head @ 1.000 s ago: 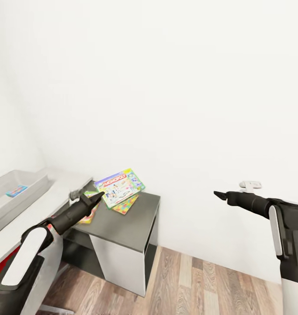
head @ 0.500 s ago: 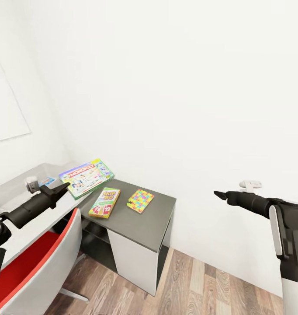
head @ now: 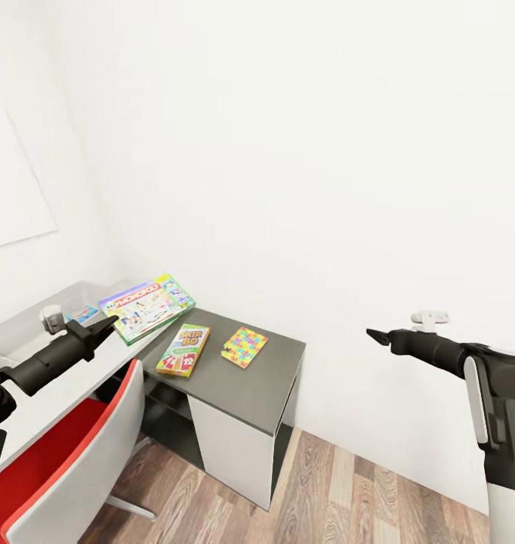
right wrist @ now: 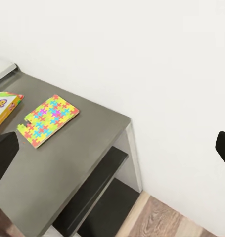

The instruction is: Put all the toys in the child's room - the three board games (two on the bed and one on the table), the two jigsaw puzzles on the table, and the tennis ball on the table - inside the toy box on the table in the child's room.

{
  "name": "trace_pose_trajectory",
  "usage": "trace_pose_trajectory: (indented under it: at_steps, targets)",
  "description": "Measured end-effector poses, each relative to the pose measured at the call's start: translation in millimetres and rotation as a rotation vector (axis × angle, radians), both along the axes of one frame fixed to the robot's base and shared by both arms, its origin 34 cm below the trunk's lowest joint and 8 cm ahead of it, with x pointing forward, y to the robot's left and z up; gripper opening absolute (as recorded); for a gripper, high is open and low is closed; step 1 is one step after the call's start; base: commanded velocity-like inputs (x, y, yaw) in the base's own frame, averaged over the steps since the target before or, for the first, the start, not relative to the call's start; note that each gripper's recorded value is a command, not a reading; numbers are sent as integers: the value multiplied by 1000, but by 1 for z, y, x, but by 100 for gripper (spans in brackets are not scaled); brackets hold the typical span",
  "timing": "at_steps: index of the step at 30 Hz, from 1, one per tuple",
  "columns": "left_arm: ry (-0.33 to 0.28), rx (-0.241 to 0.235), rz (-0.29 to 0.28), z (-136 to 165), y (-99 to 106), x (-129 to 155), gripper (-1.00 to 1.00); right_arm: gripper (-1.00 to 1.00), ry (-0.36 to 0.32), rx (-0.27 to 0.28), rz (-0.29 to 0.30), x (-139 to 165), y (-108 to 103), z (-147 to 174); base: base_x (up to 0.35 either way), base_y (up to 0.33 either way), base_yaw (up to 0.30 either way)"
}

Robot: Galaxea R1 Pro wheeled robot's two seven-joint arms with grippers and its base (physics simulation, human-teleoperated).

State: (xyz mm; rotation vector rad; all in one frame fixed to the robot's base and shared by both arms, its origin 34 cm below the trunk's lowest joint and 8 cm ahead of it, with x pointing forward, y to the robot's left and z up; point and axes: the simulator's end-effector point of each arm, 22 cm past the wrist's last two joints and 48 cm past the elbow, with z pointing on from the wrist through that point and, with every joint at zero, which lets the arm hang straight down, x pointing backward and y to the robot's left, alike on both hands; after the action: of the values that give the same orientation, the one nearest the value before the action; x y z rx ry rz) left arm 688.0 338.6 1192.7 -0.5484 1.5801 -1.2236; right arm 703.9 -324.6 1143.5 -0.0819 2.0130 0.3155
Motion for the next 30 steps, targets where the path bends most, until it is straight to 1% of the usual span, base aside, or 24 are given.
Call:
trace_pose_trajectory:
  at_steps: [1,2,3,4,10,13,21,30]
  targets:
    - [1,1,1,0,0,0,-100,100,-2,1,1,0,0,1,0,0,211]
    - [35,8,9,-12,-1,2,-100,100,-4,2,2,1,1,2,0,0,234]
    - [45,18,12,-17,-1,4,-100,100,-3,3,2,1,1,2,0,0,254]
    - [45,6,3,-16,-5,4,-100,100,-3,2,1,1,0,2,0,0,257]
    - [63,15,6,-24,-7,6,-100,100,-2,0,1,2,0,0,7,3,253]
    - [68,14,8,-27,-6,6,-100,100,0,0,0,2,-1,-1,108,125,256]
    - [78,16,18,-32,0,7,-100,100,7,-1,0,3,-1,-5,199,226,258]
    - [88,19,24,-37,3,8,-100,100,16,-1,0,3,-1,-10,273,212,259]
